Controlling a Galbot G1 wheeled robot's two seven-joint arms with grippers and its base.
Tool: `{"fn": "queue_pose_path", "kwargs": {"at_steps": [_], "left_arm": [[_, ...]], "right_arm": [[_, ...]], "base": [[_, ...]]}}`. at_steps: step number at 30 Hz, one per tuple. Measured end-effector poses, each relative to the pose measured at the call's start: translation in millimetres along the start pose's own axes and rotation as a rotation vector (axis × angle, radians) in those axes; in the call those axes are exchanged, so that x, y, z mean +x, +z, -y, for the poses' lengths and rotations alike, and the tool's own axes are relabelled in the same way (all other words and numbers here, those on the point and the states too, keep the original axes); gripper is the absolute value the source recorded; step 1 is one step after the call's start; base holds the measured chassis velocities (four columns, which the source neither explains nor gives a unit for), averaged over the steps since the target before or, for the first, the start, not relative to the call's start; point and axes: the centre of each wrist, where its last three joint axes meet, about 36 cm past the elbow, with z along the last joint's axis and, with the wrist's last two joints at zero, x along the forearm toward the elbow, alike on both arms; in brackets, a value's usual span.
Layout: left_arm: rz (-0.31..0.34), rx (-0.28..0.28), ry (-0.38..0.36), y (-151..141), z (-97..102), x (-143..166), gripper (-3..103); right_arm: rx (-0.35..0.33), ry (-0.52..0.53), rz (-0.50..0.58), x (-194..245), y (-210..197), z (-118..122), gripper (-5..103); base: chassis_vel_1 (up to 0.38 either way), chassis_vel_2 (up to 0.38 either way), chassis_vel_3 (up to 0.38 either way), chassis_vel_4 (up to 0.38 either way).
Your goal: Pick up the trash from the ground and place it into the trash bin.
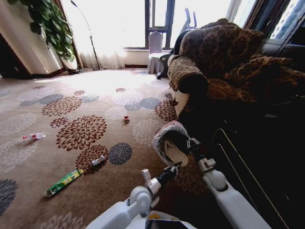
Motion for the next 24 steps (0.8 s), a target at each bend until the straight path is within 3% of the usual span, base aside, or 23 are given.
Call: {"fn": "queue_pose_path", "kwargs": {"at_steps": [5, 11, 15, 24], "left_arm": [[-0.011, 0.048, -0.004, 1.1, 0.5, 4.0, 0], [-0.127, 0.046, 0.023, 28.7, 3.7, 14.9, 0], [-0.162, 0.073, 0.021, 34.4, 3.2, 13.8, 0], [-0.125, 0.154, -0.015, 18.3, -1.3, -16.2, 0]], "right_arm": [[0.003, 0.005, -0.005, 3.8, 1.0, 1.1, 0], [0.0, 0.005, 0.003, 1.5, 0.9, 0.0, 0], [-0.008, 0.009, 0.014, 1.2, 2.0, -2.0, 0], [-0.019, 0.012, 0.012, 6.6, 6.7, -6.0, 0]], "base": [[0.0, 0.0, 0.0, 0.0], [0.0, 0.0, 0.0, 0.0], [0.0, 0.0, 0.0, 0.0], [0.0, 0.0, 0.0, 0.0]]}}
